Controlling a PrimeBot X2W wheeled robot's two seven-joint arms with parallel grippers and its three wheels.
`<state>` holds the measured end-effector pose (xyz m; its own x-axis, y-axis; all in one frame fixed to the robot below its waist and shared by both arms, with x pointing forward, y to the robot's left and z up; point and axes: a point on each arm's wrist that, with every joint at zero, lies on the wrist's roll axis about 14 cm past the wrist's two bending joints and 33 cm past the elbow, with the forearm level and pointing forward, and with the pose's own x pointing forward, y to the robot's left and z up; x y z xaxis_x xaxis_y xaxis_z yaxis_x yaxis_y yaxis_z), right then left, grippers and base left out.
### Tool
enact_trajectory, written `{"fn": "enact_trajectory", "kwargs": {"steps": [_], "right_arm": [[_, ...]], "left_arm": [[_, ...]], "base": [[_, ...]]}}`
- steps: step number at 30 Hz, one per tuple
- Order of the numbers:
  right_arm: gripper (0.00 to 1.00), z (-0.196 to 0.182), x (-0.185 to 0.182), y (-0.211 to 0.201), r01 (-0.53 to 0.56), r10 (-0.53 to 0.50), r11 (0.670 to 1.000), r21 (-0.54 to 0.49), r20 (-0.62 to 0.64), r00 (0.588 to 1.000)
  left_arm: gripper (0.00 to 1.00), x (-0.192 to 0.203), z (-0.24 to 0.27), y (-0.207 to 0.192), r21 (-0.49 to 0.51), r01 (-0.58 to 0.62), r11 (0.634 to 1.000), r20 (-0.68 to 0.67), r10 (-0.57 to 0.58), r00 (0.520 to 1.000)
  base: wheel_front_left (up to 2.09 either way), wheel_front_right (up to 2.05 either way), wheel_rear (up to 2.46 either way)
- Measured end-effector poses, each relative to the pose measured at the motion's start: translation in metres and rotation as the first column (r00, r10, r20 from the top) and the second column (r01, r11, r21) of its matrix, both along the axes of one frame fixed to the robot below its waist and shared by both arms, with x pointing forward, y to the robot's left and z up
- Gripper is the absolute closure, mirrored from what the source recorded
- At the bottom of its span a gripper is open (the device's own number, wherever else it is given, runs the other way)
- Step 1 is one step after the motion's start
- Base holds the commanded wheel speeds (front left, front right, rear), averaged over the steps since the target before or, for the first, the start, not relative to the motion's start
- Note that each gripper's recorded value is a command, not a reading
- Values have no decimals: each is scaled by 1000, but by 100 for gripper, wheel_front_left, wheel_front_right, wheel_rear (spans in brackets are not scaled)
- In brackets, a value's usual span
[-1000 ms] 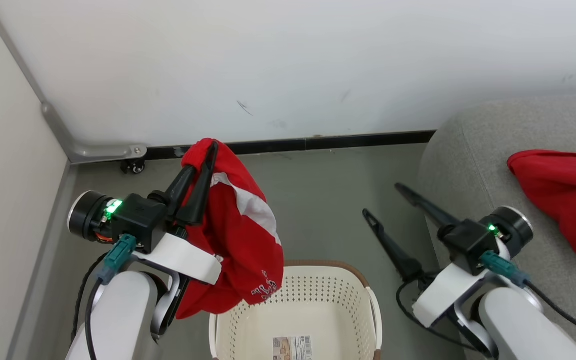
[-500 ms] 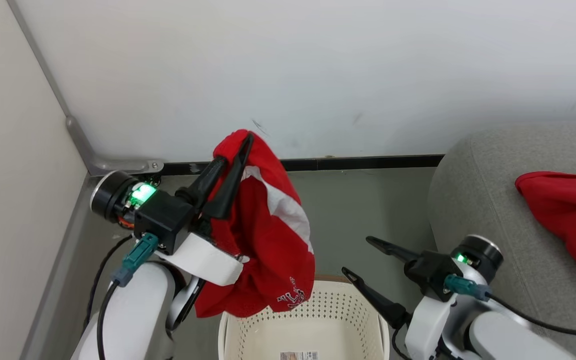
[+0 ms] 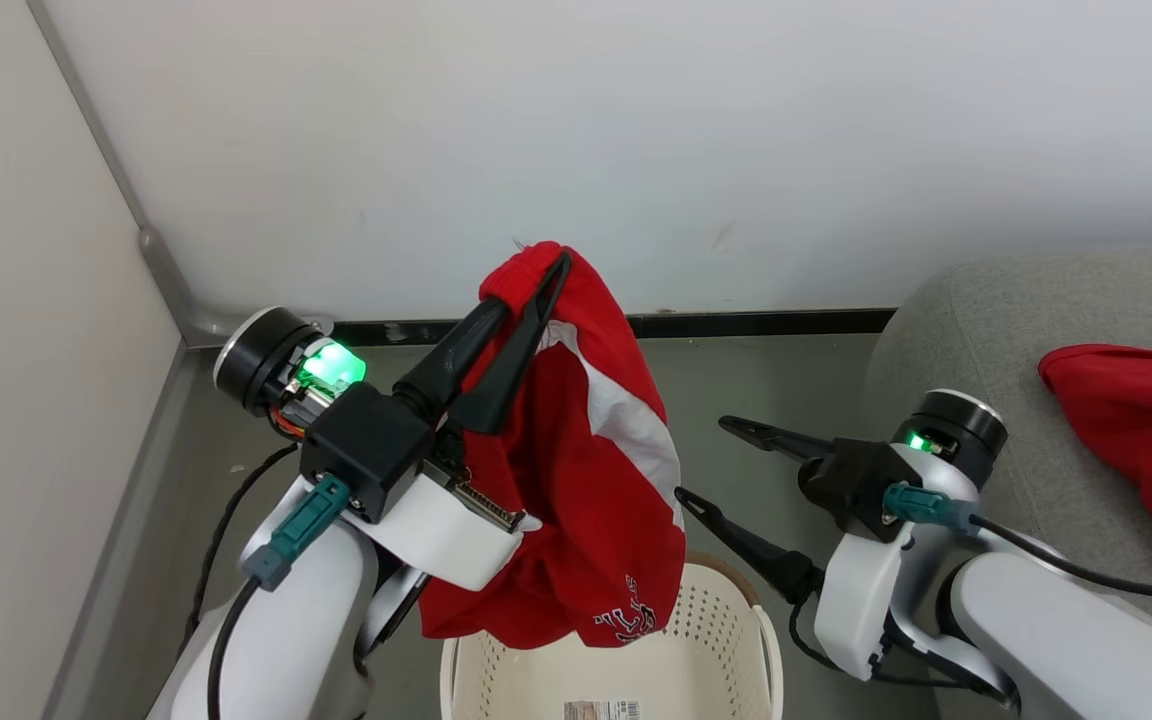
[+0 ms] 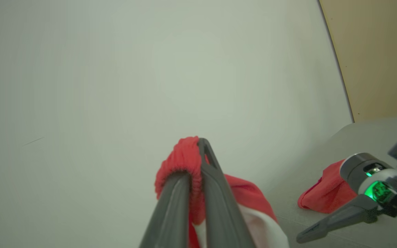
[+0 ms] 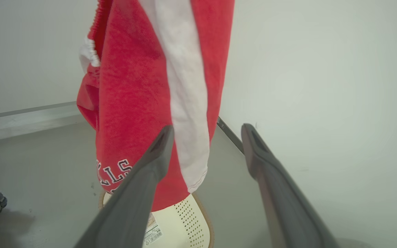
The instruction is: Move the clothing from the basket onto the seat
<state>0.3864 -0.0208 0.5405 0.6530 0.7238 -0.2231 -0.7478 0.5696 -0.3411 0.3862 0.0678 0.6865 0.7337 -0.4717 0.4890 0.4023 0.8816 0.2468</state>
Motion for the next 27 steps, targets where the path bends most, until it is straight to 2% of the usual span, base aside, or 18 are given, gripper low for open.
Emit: {"fn": "enact_trajectory", "kwargs": {"steps": [18,27], "right_arm": [[0,6,0,26,-136,133,987,-89,-39,990],[0,5,-12,49,-252,249,954,-163,-35,968]], "left_arm": [[100,-17,10,-27,25,96,995,40,-97,994],[100,-20,3,-31,19,121,992,15,-121,993]], "base": [[0,0,0],[0,0,0]]}}
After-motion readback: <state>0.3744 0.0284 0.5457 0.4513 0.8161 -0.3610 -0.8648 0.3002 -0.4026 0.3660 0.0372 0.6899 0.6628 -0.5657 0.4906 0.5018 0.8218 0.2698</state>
